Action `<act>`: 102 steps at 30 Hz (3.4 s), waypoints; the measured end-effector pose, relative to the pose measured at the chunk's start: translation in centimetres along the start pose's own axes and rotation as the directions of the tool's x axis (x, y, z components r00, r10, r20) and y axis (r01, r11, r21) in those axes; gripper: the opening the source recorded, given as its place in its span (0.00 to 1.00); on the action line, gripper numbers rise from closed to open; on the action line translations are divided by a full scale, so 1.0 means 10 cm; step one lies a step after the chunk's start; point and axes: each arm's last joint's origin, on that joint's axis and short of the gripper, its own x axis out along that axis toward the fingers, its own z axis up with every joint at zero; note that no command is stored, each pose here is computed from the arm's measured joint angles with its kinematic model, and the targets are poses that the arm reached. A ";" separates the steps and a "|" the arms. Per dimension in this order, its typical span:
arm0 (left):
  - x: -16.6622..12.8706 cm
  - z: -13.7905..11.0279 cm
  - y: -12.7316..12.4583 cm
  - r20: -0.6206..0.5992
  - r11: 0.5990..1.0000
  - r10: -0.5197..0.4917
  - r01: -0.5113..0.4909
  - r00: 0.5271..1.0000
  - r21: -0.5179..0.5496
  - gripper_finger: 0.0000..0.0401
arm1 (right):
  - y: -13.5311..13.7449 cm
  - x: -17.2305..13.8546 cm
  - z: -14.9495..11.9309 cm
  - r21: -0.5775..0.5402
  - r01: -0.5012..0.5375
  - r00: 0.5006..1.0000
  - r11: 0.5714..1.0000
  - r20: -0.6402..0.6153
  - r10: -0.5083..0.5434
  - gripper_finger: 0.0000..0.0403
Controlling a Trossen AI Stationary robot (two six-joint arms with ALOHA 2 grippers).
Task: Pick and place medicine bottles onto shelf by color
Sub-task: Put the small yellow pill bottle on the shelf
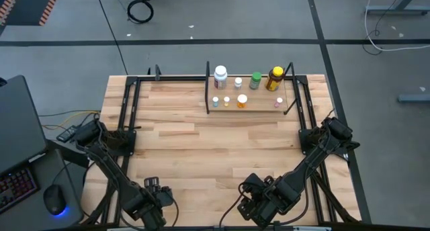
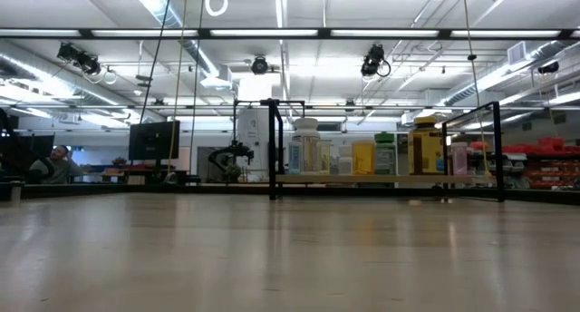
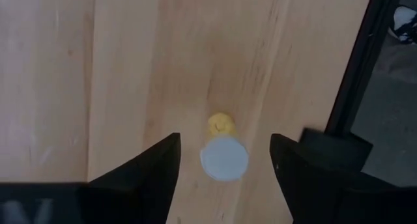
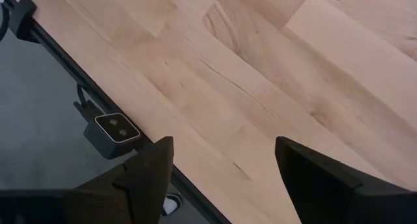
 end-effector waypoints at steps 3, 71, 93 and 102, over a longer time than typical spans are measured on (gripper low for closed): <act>0.01 0.00 0.00 0.001 1.000 0.004 -0.004 1.000 0.000 0.62 | 0.00 0.00 0.00 -0.007 0.001 1.000 1.000 -0.007 -0.001 0.69; 0.18 -0.03 -0.06 -0.030 0.992 0.038 -0.041 0.999 -0.119 0.64 | 0.01 -0.02 -0.05 0.023 -0.020 1.000 1.000 0.014 0.019 0.69; 0.16 -0.14 -0.12 -0.032 0.987 0.025 -0.030 0.999 -0.160 0.56 | 0.01 -0.02 -0.05 0.030 -0.021 0.999 0.999 0.030 0.021 0.69; 0.17 -0.12 -0.13 -0.023 0.986 0.008 -0.011 1.000 -0.168 0.53 | 0.01 -0.02 -0.05 0.027 -0.021 0.999 0.999 0.029 0.021 0.69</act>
